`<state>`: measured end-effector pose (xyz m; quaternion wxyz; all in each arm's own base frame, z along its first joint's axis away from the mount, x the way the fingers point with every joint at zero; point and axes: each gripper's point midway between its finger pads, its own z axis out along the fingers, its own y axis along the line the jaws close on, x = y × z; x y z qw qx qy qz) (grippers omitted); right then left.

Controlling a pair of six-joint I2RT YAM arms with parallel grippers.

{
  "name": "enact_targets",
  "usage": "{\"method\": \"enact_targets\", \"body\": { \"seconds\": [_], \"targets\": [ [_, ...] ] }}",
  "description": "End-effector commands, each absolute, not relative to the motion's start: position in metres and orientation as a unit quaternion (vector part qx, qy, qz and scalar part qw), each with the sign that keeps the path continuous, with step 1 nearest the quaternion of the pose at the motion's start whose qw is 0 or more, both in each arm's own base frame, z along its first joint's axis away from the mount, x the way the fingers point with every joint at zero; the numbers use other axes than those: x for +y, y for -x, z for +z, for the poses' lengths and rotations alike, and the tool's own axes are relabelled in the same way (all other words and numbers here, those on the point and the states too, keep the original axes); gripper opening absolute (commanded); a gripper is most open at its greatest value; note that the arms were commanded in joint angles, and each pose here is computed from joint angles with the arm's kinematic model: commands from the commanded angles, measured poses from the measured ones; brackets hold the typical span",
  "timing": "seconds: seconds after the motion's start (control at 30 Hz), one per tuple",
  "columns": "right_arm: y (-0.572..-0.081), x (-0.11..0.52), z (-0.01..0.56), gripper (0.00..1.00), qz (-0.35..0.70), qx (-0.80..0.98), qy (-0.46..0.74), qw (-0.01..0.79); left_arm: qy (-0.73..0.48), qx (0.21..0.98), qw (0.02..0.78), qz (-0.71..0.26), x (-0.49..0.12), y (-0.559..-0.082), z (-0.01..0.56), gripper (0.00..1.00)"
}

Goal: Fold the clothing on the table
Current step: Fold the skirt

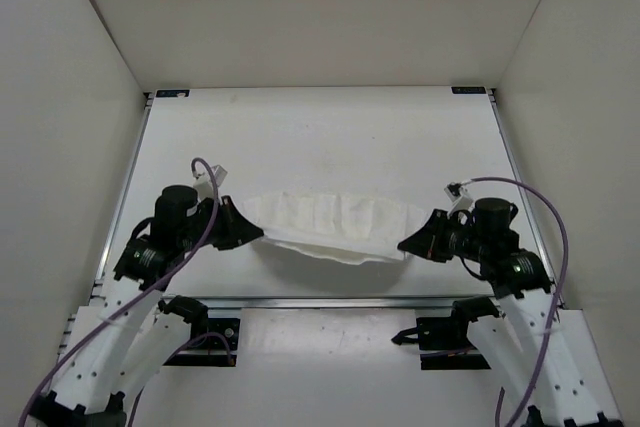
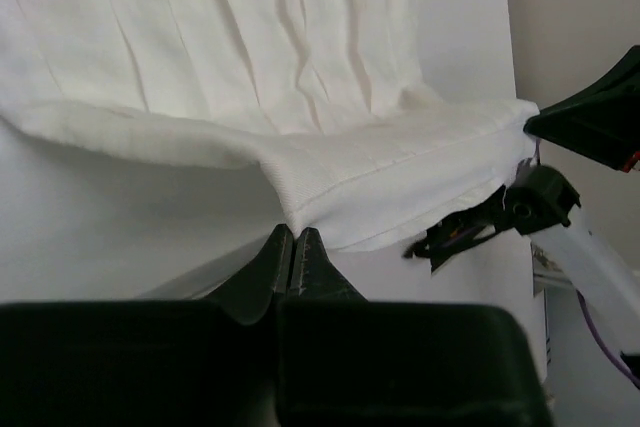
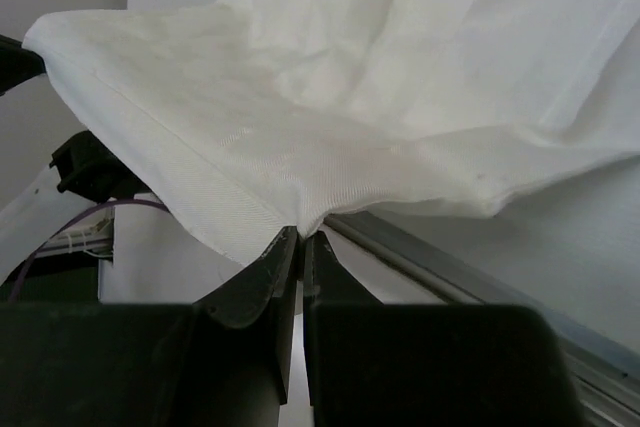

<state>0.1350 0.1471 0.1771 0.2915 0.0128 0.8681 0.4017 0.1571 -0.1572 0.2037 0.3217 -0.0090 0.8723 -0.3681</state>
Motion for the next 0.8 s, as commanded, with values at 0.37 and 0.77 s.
{"method": "enact_targets", "body": {
  "seconds": [0.37, 0.77],
  "targets": [
    [-0.403, 0.121, 0.158, 0.45, 0.443, 0.812, -0.068, 0.374, 0.170, 0.866, 0.347, -0.319, -0.120, -0.399, 0.123, 0.56],
    [-0.307, 0.107, 0.107, 0.56, 0.319, 0.856, -0.143, 0.381, 0.154, 0.876, 0.364, -0.277, -0.118, -0.307, 0.119, 0.67]
  ]
}}
